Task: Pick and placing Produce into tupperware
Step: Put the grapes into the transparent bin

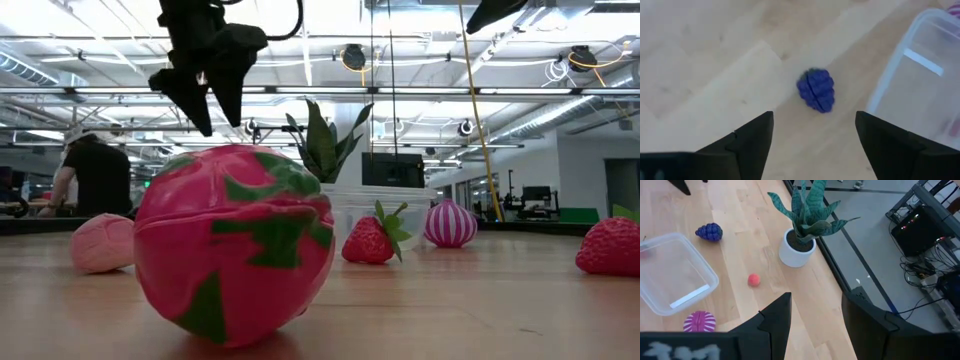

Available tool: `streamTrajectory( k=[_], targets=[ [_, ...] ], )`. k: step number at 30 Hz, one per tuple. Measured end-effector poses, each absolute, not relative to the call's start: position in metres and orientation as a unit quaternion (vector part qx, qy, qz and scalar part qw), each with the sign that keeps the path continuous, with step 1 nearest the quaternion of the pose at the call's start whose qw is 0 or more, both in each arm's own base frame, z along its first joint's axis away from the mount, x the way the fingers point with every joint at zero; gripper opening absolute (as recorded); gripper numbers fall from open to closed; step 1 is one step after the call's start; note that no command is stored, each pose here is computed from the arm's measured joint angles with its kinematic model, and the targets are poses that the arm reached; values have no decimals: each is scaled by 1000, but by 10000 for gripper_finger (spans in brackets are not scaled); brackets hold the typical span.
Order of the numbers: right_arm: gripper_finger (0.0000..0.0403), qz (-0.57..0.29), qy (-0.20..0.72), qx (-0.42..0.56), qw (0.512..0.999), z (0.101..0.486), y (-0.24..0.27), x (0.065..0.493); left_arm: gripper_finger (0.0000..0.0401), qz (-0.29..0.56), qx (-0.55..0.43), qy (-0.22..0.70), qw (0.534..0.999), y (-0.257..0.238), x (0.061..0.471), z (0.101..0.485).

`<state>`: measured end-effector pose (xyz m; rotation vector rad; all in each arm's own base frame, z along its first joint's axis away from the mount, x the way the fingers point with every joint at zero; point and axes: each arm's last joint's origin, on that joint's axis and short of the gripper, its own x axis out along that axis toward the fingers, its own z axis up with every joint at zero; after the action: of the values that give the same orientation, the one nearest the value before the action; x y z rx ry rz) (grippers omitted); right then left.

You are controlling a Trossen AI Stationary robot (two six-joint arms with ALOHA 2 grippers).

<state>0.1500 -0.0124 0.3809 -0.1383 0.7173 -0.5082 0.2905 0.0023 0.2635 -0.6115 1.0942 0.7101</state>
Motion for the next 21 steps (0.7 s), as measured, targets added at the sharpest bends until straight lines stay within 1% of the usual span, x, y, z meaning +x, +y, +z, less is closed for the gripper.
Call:
streamTrajectory(
  k=[7, 15, 21],
  targets=[
    [165, -248, 345, -60, 903, 381, -12, 150, 290, 343, -302, 526, 718, 2, 303, 240],
    [165, -250, 345, -56, 903, 381, -12, 150, 292, 344, -312, 553, 692, 7, 318, 214],
    [165, -249, 345, -56, 903, 381, -12, 150, 292, 319, -308, 559, 701, 7, 329, 200]
  ],
)
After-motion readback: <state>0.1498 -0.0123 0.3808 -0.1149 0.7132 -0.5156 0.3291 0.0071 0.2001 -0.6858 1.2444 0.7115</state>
